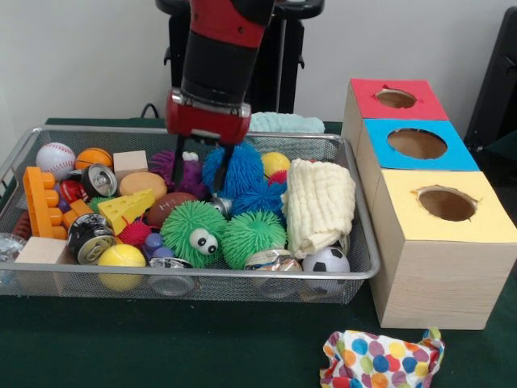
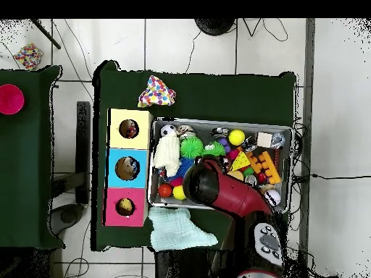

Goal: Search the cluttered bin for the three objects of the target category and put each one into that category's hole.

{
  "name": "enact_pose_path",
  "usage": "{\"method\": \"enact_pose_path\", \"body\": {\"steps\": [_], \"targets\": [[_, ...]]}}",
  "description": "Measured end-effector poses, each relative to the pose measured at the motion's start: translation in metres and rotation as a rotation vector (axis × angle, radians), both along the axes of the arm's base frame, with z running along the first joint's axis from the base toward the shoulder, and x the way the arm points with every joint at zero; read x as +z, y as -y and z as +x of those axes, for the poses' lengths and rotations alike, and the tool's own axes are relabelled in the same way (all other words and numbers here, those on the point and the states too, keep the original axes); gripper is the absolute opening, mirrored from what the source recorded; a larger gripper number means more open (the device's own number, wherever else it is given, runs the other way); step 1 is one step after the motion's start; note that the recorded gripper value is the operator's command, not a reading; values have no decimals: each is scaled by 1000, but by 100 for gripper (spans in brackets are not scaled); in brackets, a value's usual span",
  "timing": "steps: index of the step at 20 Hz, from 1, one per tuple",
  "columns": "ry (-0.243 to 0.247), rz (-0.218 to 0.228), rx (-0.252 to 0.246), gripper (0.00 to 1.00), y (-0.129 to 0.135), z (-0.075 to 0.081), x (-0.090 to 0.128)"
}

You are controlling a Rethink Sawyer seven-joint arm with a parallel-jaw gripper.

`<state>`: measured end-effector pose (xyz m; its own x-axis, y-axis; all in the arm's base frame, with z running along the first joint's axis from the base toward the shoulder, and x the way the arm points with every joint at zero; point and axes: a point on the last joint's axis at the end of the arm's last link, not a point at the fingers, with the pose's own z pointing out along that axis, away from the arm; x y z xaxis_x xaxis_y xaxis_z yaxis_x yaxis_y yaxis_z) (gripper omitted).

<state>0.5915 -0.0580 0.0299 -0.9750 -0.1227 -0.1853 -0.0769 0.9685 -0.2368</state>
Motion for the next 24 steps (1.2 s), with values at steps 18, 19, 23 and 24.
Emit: {"method": "enact_pose_path", "body": {"steps": [18, 19, 23, 24], "targets": [[-61, 28, 52, 100, -39, -28, -72], [-55, 21, 58, 100, -41, -28, -74], [-34, -1, 72, 100, -42, -25, -79], [-30, -4, 73, 100, -41, -25, -79]]}}
